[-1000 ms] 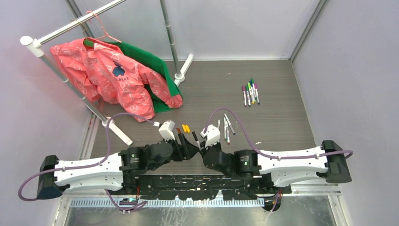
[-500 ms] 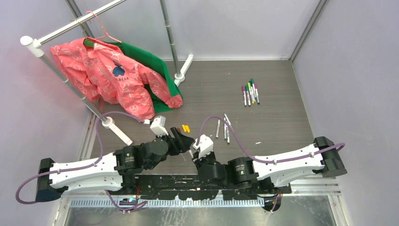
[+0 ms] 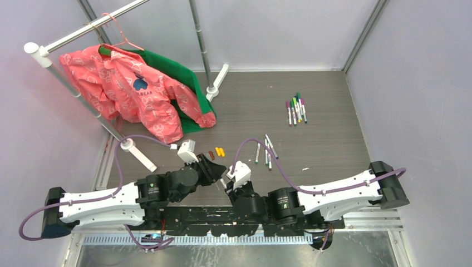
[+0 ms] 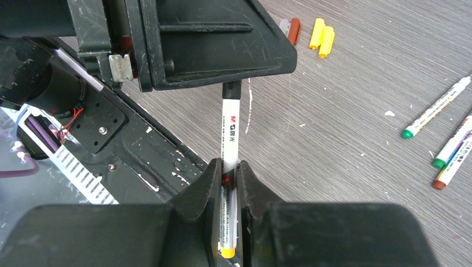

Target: Open the pen caps

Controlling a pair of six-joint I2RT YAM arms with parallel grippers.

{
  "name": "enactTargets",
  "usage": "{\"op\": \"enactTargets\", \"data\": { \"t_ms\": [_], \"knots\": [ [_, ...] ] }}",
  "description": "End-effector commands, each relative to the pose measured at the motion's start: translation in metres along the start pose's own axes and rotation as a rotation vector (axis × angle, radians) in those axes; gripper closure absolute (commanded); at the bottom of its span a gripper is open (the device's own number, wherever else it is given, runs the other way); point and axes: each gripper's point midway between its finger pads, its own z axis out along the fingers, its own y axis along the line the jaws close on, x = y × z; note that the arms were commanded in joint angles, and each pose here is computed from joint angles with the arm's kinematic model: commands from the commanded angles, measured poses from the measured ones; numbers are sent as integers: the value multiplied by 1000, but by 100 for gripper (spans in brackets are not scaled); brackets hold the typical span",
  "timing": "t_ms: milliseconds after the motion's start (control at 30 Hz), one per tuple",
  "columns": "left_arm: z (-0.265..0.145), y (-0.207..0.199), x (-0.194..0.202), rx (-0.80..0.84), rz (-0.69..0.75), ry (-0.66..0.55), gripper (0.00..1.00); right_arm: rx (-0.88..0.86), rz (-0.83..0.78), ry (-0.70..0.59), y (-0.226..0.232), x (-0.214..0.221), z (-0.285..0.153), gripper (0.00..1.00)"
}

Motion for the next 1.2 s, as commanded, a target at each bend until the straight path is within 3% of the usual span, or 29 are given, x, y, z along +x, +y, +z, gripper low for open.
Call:
{"op": "enactTargets", "data": {
  "t_ms": [0, 67, 100, 467, 733, 1167],
  "knots": [
    [-3, -5, -8, 29, -32, -40, 81, -5, 68, -76, 13, -24, 2, 99],
    [-4, -5, -10, 35, -36, -47, 97, -3, 60, -70, 14, -22, 4, 99],
    [-5, -5, -11, 36, -37, -52, 100, -2, 56, -67, 15, -20, 5, 99],
    [-14, -2, -30, 23, -62, -120, 100, 39, 36, -35, 1, -1, 8, 99],
    [-29, 2, -60, -2, -78, -214, 100, 63, 40, 27, -14, 36, 12, 99],
    [-40, 7, -80, -56, -12, -269, 100, 106, 54, 14, -31, 56, 4, 99]
  ]
}}
